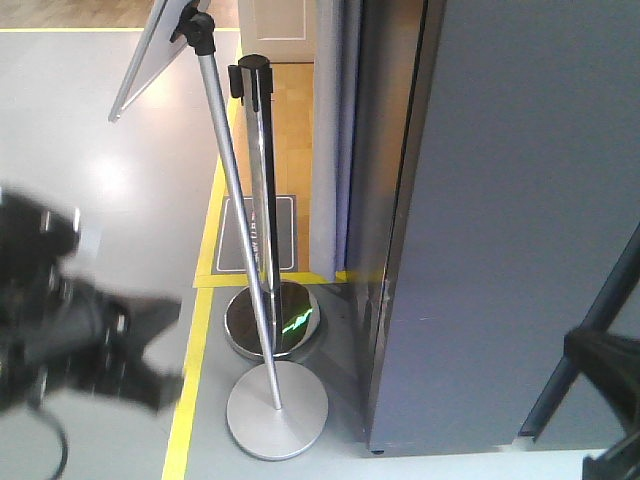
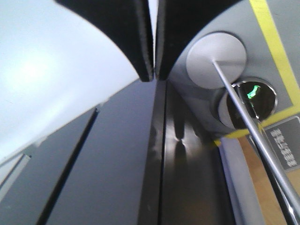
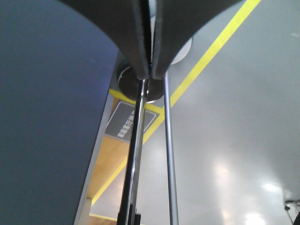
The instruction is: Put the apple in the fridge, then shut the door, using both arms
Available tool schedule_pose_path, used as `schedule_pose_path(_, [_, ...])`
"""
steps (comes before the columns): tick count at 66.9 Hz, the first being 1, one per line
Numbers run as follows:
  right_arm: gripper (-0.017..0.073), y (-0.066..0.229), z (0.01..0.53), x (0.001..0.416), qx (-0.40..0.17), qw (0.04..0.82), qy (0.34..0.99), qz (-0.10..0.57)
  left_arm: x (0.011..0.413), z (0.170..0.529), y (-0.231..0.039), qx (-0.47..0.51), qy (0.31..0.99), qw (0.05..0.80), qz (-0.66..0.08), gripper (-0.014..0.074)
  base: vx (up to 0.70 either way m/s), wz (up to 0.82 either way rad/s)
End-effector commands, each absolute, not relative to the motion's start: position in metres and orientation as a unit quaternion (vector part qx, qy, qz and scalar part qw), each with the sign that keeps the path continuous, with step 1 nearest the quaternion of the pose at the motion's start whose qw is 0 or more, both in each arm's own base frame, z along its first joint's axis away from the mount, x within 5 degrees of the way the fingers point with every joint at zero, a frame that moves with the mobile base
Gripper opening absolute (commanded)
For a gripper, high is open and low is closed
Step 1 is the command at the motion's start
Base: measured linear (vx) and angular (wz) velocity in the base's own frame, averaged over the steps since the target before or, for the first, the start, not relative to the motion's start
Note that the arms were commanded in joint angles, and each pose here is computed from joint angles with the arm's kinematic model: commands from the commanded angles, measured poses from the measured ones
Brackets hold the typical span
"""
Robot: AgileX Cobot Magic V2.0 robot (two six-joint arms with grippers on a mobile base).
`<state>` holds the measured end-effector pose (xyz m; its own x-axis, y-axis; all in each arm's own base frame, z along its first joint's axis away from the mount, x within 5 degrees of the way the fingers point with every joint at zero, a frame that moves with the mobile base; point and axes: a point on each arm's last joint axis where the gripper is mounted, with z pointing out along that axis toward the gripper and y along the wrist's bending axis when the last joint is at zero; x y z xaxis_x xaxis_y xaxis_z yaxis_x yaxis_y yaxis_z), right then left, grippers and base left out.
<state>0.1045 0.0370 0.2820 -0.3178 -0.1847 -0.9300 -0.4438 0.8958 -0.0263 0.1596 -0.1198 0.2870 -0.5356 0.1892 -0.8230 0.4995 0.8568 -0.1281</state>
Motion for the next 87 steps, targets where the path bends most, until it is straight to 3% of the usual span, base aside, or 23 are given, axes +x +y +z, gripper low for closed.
schedule_pose_path(1, [-0.0002, 0.036, 0.287, 0.106, -0.179, 0.567, 0.795, 0.118, 0.150, 0.283, -0.116, 0.186, 0.823, 0.489, -0.221, -0.0007, 0.00, 0.00])
schedule_pose_path(14, [-0.0002, 0.037, 0.285, 0.104, -0.187, 0.558, 0.799, 0.126, 0.137, 0.257, -0.107, 0.188, 0.808, 0.507, -0.235, -0.0007, 0.00, 0.00])
schedule_pose_path(87, [-0.0002, 0.038, 0.284, 0.104, -0.190, 0.553, 0.800, 0.131, 0.139, 0.259, -0.106, 0.193, 0.794, 0.527, -0.233, -0.0006, 0.00, 0.00])
